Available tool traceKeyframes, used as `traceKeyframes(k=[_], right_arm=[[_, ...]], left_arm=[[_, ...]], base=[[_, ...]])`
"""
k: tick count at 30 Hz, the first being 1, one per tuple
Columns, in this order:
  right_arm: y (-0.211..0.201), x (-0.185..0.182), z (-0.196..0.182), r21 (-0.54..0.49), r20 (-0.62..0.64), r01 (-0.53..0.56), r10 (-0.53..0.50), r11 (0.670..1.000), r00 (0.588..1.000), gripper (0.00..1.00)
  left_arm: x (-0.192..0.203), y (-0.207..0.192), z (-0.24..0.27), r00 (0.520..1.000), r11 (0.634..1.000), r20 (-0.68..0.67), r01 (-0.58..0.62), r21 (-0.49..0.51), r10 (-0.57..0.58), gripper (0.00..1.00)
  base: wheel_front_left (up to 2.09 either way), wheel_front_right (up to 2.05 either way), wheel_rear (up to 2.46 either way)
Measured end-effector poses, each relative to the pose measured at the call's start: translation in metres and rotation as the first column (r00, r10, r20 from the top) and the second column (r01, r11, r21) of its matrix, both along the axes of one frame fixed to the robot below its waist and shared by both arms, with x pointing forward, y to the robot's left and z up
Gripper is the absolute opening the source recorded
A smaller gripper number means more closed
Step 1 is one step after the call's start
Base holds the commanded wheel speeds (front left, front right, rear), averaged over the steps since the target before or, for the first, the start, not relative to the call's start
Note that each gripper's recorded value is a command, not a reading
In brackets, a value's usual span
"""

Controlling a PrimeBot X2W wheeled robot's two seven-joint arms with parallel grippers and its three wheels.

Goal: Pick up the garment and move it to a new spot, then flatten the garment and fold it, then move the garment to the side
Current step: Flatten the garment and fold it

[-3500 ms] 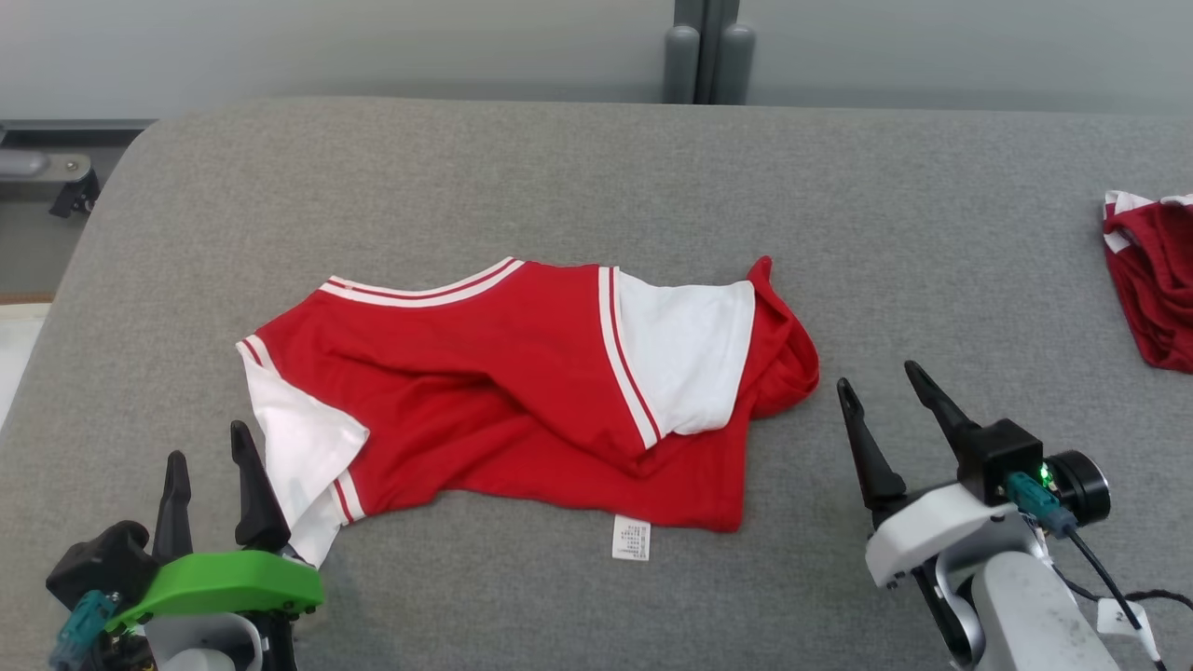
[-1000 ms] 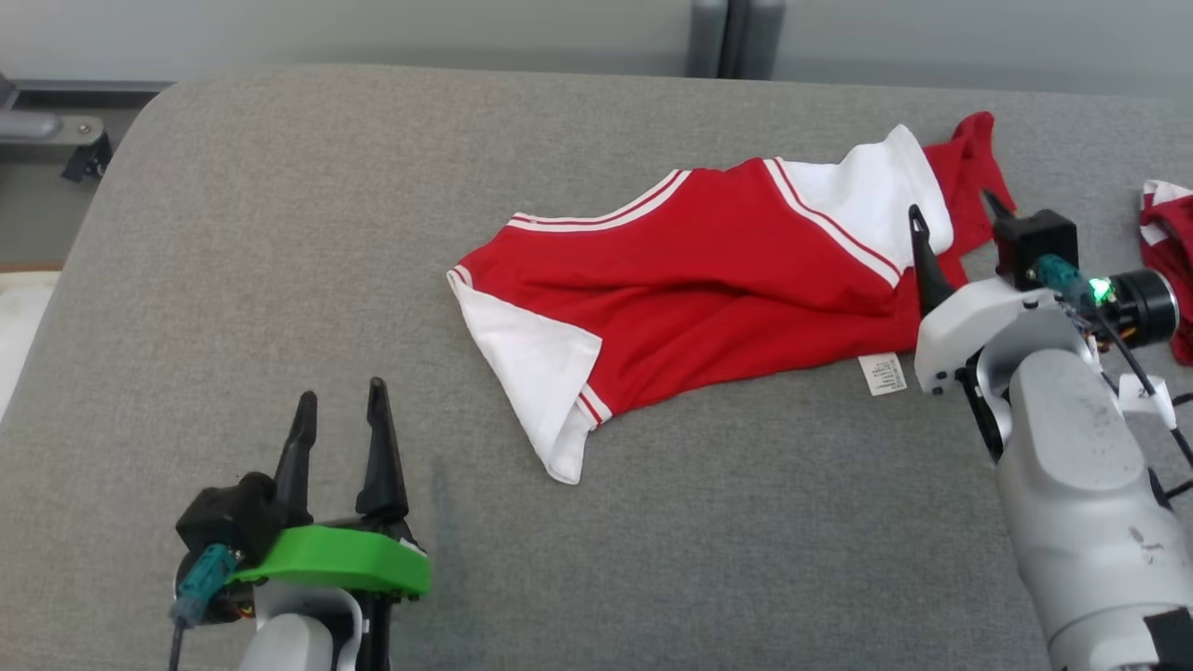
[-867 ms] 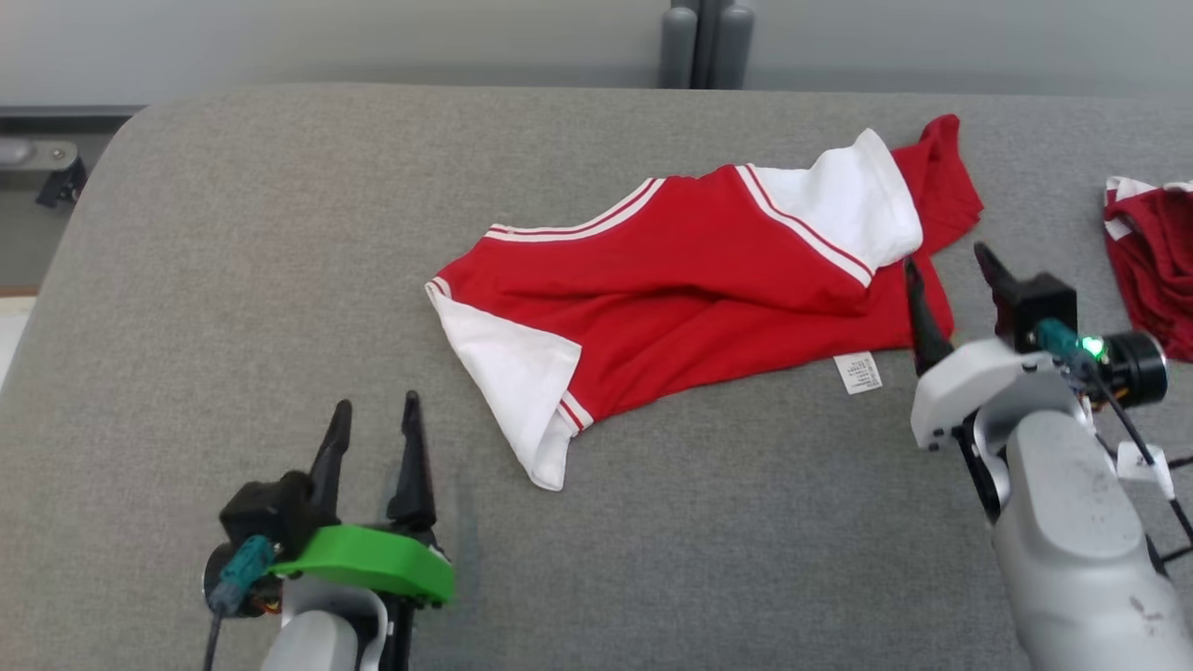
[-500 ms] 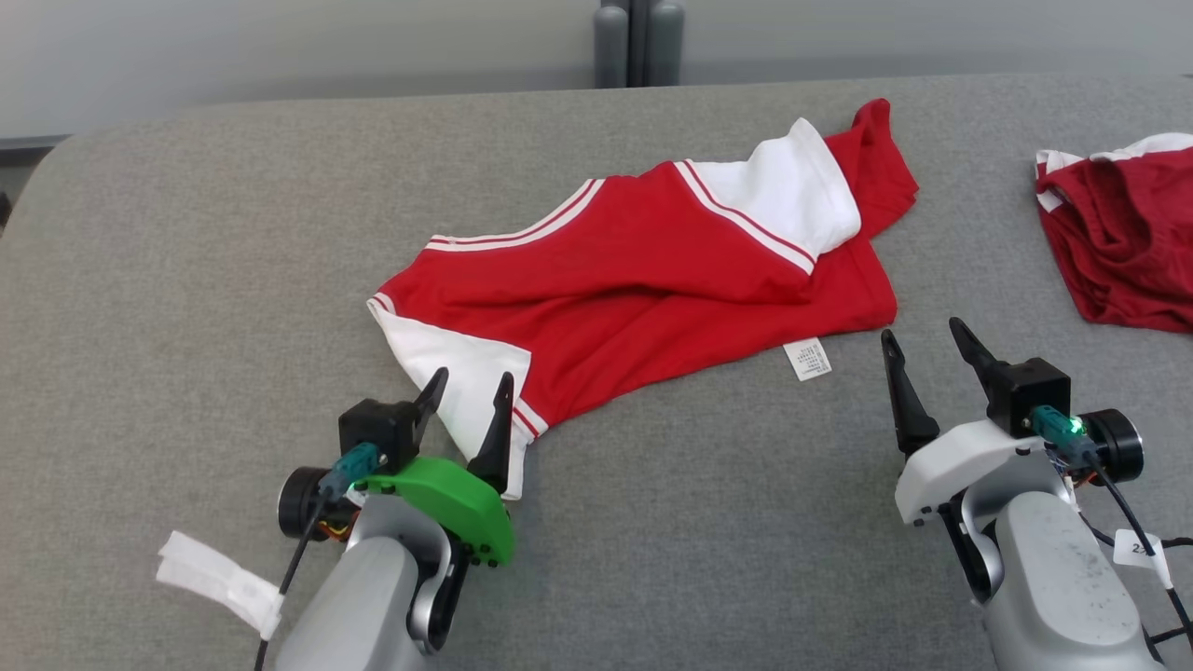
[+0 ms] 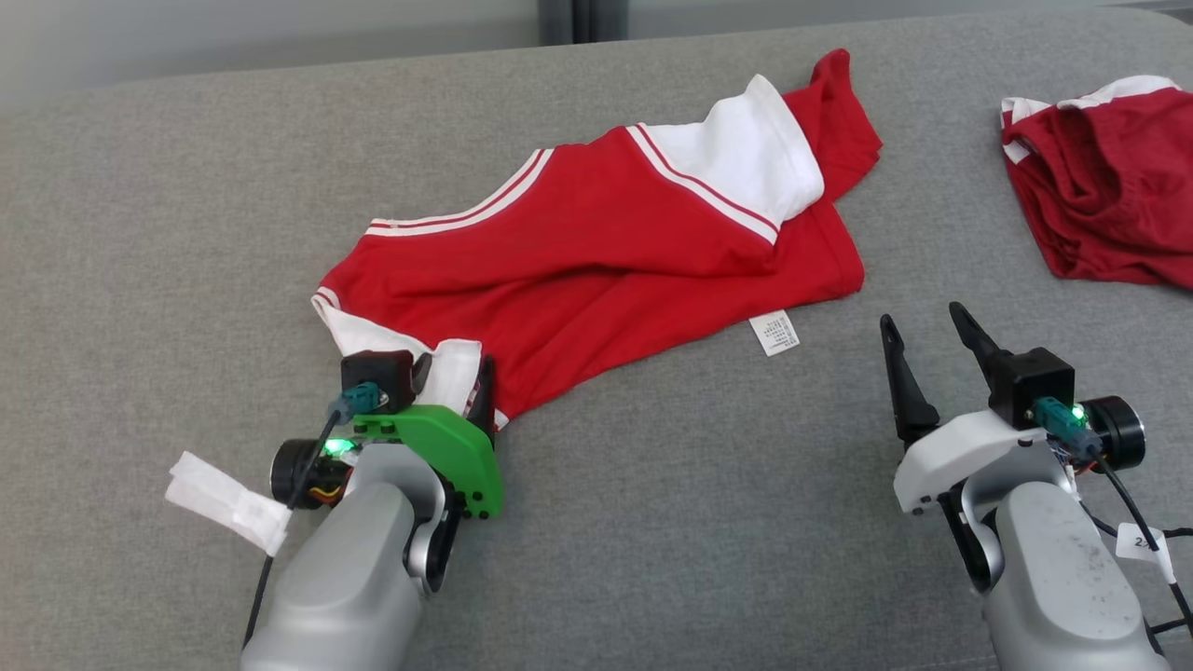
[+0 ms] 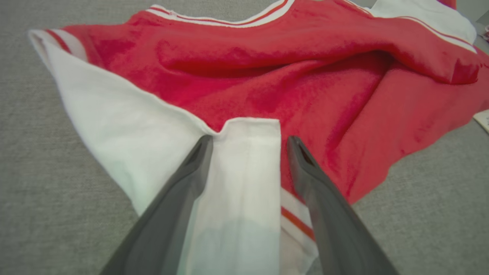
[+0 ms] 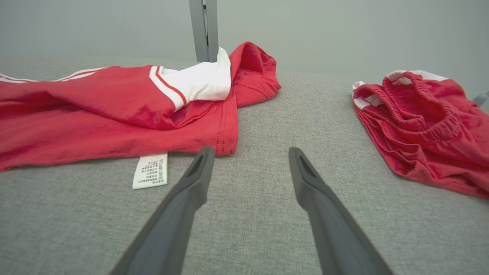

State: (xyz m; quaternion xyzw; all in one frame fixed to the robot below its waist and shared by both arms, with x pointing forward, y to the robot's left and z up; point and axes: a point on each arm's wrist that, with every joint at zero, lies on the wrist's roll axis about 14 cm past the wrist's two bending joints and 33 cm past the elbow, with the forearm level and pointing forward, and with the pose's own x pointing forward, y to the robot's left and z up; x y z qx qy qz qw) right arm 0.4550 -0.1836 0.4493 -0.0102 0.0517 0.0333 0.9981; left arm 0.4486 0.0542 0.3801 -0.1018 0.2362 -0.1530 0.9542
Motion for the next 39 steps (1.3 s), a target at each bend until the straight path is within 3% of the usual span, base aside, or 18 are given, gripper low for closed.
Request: traceKeyframes(k=[4,6,7,8,10,11,12,21,24,31,32,33,34,35,39], right_arm=[[-0.003,0.001,0.0,-0.001,0.0,0.007,-0.007,1.0,1.0,1.0],[-0.005,0.001,0.0,0.0,0.0,0.012,-0.012,1.0,1.0,1.0],[-0.005,0.001,0.0,0.0,0.001,0.012,-0.012,1.0,1.0,1.0],[-0.005,0.001,0.0,0.0,0.002,0.013,-0.013,1.0,1.0,1.0],[-0.006,0.001,0.001,0.0,0.003,0.015,-0.015,1.0,1.0,1.0],[-0.006,0.001,0.001,0.001,0.004,0.015,-0.015,1.0,1.0,1.0],[-0.006,0.001,0.002,0.001,0.005,0.016,-0.016,1.0,1.0,1.0],[0.0,0.0,0.004,0.005,0.011,0.005,-0.005,1.0,1.0,1.0],[0.002,0.0,0.005,0.008,0.015,0.003,-0.003,1.0,1.0,1.0],[0.009,-0.005,0.006,0.017,0.017,-0.008,0.008,1.0,1.0,1.0],[0.01,-0.007,0.006,0.018,0.016,-0.011,0.011,1.0,1.0,1.0],[0.011,-0.008,0.007,0.02,0.017,-0.014,0.014,1.0,1.0,1.0],[0.013,-0.009,0.007,0.022,0.019,-0.017,0.017,1.0,1.0,1.0],[0.016,-0.011,0.009,0.027,0.021,-0.024,0.024,0.999,0.999,1.0],[0.019,-0.015,0.012,0.038,0.029,-0.032,0.03,0.999,0.999,1.0]], left_arm=[[0.007,-0.002,-0.003,1.0,1.0,-0.013,-0.001,0.001,0.001,0.99],[0.009,-0.003,-0.004,1.0,1.0,-0.016,-0.002,0.003,0.002,0.89],[0.01,-0.003,-0.004,1.0,1.0,-0.016,-0.005,0.007,0.005,0.71],[0.01,-0.002,-0.005,1.0,1.0,-0.018,-0.008,0.012,0.009,0.48],[0.012,0.0,-0.004,1.0,1.0,-0.016,-0.025,0.007,0.025,0.24],[0.011,0.001,-0.005,0.999,1.0,-0.015,-0.03,0.007,0.03,0.18],[0.011,0.002,-0.004,0.999,0.999,-0.012,-0.035,0.006,0.035,0.0],[0.014,0.006,0.018,0.996,0.997,0.063,-0.068,-0.044,0.071,0.0],[0.018,0.014,0.043,0.983,0.991,0.143,-0.106,-0.084,0.117,0.0],[-0.023,0.061,0.048,0.944,0.961,0.19,-0.249,-0.122,0.269,0.0],[-0.03,0.066,0.048,0.939,0.956,0.189,-0.267,-0.125,0.287,0.05],[-0.037,0.07,0.046,0.936,0.95,0.182,-0.281,-0.132,0.302,0.34],[-0.043,0.074,0.044,0.932,0.946,0.176,-0.294,-0.139,0.316,0.84],[-0.054,0.082,0.043,0.923,0.935,0.172,-0.322,-0.151,0.345,1.0],[-0.066,0.096,0.046,0.906,0.921,0.184,-0.356,-0.158,0.382,1.0]], base=[[0.0,0.0,0.0],[0.0,0.0,0.0],[0.0,0.0,0.0],[0.0,0.0,0.0],[0.0,0.0,0.0],[0.0,0.0,0.0],[0.0,0.0,0.0],[0.0,0.0,0.0],[0.0,0.0,0.0],[0.0,0.0,0.0],[0.0,0.0,0.0],[0.0,0.0,0.0],[0.0,0.0,0.0],[0.0,0.0,0.0],[0.0,0.0,0.0]])
